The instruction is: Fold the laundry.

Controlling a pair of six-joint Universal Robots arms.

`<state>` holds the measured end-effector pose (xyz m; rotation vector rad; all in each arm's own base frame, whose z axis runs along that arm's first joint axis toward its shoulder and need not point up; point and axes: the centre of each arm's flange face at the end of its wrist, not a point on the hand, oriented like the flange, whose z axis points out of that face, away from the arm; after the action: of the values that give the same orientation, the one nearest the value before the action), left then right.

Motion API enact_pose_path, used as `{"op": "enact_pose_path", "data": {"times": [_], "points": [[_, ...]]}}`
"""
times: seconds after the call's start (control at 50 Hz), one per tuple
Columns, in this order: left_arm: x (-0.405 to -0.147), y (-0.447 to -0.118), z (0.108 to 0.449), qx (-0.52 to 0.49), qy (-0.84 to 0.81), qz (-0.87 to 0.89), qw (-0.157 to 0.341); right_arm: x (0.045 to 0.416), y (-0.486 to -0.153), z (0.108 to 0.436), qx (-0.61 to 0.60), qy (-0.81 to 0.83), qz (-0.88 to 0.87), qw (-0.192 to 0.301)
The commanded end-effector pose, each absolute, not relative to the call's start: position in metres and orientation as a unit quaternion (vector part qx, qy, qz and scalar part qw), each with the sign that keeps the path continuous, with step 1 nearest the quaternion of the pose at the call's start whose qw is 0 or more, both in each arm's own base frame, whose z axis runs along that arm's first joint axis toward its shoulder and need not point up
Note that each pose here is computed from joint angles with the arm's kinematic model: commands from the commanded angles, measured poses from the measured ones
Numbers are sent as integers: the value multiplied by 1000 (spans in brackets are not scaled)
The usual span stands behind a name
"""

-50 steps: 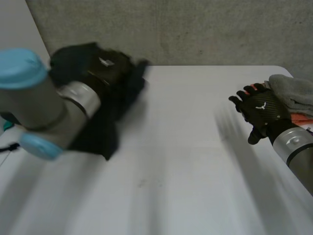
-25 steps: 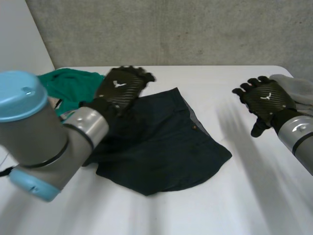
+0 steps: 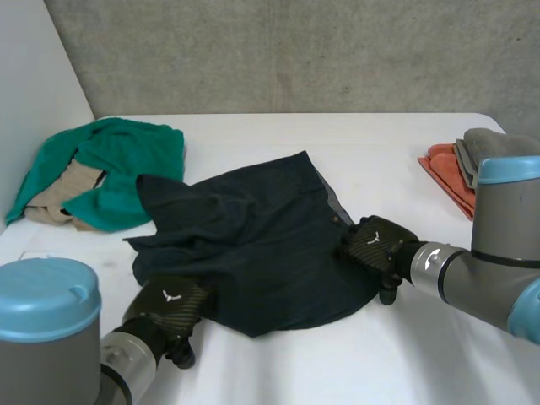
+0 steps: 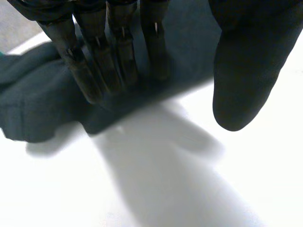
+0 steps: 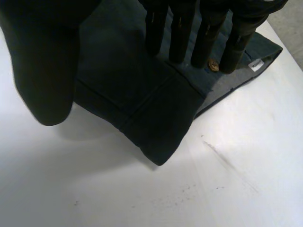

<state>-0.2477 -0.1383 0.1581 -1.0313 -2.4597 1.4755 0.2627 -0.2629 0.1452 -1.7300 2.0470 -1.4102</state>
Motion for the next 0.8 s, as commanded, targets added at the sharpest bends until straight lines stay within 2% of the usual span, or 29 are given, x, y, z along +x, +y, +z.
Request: {"op": "enact_pose_path", "data": {"times": [0.02, 0.38, 0.8], "points": [[-259, -156, 143, -337, -804, 487, 50, 263, -270, 137, -563, 656, -501, 41], [-292, -201, 120, -330, -785, 522, 55, 265, -270, 127, -544, 661, -515, 51], [-317, -233, 124, -325, -752, 570, 60, 262, -266, 124, -530, 674, -511, 56]]}}
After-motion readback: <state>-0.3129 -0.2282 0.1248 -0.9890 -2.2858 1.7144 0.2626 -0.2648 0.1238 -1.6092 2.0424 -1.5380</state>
